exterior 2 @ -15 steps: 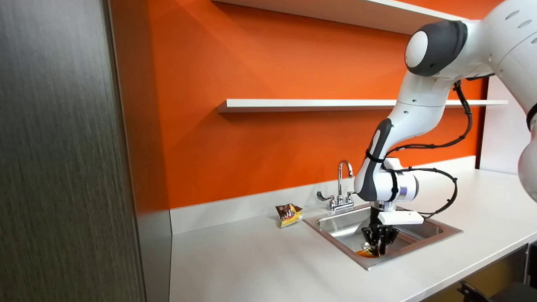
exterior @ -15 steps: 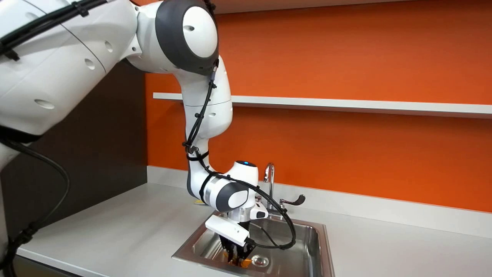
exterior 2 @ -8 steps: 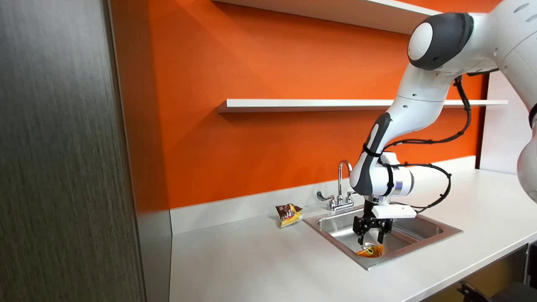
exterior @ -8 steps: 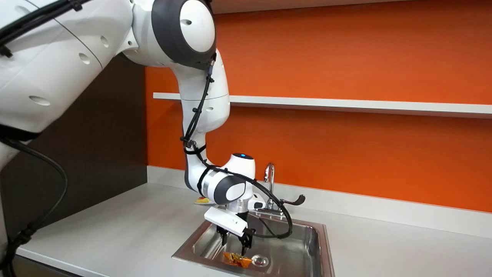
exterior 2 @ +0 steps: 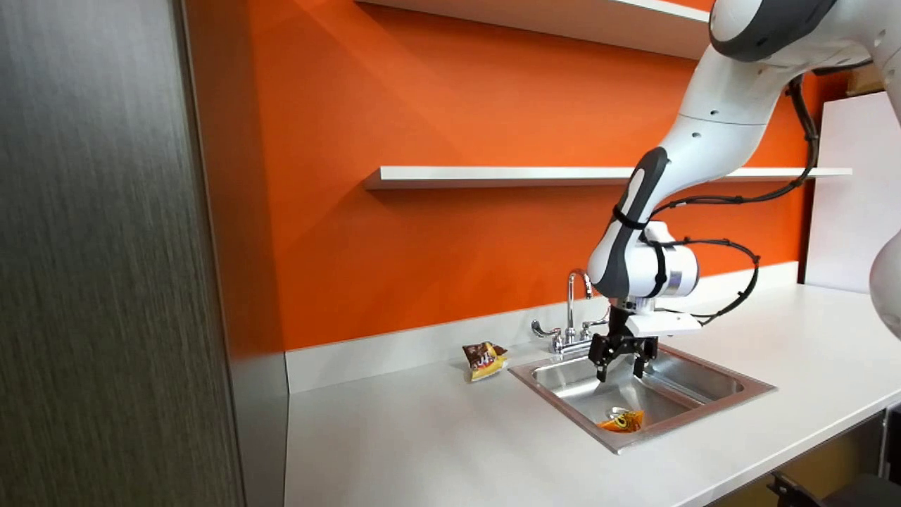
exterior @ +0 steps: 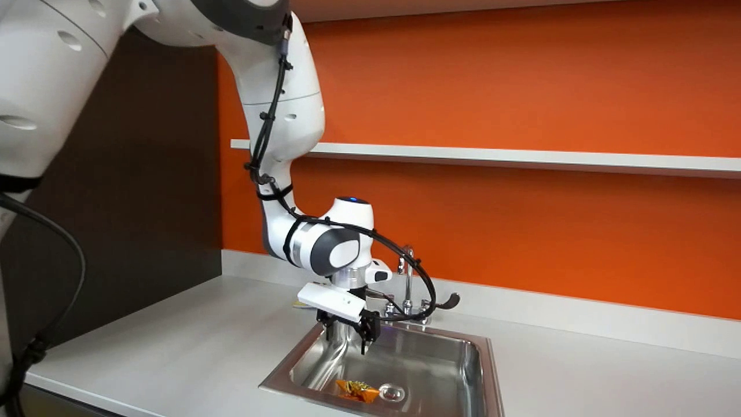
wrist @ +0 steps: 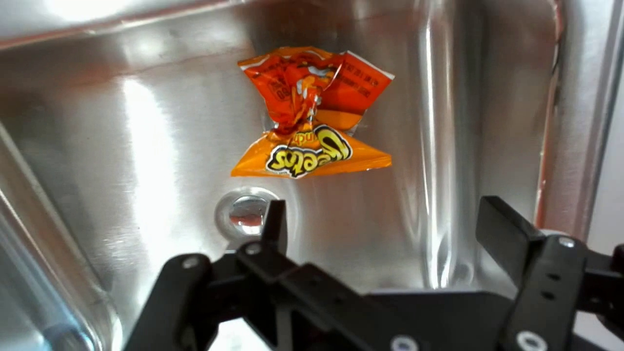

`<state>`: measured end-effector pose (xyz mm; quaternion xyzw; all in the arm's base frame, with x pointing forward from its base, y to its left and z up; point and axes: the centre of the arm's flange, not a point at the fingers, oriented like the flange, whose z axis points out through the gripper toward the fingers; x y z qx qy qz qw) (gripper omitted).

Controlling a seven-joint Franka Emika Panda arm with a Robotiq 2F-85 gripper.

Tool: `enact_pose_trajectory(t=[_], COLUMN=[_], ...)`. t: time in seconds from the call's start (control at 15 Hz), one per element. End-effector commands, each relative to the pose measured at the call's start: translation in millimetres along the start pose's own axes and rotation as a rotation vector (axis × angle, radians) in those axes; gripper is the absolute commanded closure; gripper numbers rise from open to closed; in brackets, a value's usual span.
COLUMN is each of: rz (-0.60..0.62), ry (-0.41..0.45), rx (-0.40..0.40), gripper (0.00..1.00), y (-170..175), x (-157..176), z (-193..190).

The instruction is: Put the orange package in the sink

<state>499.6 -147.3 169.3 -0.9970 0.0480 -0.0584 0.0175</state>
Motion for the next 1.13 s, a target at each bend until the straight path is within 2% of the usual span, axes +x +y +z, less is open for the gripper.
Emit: enact_pose_trajectory(t=[0.0, 0.53, 0.6, 0.8, 1.07], rz=[-0.07, -0.142, -0.126, -0.127, -0.127], ry=[-0.064, -0.205, -0.189, -0.194, -0.195], rx=[-0.029, -0.038, -0.03, -0.029, -0.028], gripper=[0.0, 0.0, 0.0, 0.0, 0.0], y=[-15, -34, -31, -33, -33], x=[-38, -105, -82, -95, -98], z=[-52, -104, -75, -88, -89])
